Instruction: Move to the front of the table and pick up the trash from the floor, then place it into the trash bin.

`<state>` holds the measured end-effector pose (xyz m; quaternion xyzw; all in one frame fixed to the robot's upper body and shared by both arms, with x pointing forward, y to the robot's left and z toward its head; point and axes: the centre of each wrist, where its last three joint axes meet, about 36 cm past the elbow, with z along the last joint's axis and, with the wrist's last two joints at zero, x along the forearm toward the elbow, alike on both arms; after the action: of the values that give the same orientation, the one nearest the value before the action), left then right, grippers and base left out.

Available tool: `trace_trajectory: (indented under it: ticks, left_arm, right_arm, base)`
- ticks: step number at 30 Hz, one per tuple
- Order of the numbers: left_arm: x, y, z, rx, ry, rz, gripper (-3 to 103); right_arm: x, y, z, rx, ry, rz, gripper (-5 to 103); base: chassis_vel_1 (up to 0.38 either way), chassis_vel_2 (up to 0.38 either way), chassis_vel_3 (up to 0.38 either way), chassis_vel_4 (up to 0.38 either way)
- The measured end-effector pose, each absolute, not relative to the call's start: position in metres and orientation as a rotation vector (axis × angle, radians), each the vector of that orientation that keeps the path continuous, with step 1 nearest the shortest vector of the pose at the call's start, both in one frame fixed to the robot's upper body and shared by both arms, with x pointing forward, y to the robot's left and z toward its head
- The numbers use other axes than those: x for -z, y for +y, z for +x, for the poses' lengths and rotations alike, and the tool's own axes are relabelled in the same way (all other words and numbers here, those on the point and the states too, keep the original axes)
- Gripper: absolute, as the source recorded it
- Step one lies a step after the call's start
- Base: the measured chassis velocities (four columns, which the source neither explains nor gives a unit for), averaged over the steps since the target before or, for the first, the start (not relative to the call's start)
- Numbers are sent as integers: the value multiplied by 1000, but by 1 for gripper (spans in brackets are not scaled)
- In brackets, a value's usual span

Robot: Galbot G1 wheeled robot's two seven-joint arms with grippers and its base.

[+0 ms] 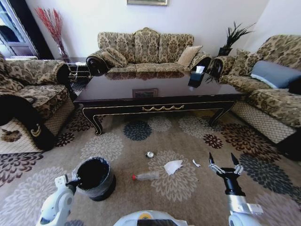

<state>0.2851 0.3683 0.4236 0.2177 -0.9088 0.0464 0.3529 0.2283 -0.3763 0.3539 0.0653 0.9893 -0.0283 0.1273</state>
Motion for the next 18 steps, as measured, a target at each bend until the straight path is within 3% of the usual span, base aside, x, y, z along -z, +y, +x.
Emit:
trace_trajectory:
  ticks: [5, 18]
  left_arm:
    - [-466, 359, 272, -115, -2455, 540, 3]
    - [-521, 338, 232, -140, -2553, 562, 3]
  right_arm:
    - [-350, -376, 251, -108, 2974, 307, 100]
    - [-329, -415, 315, -112, 3165, 317, 100]
  base:
    - [0, 0, 0, 0]
    - [0, 0, 0, 0]
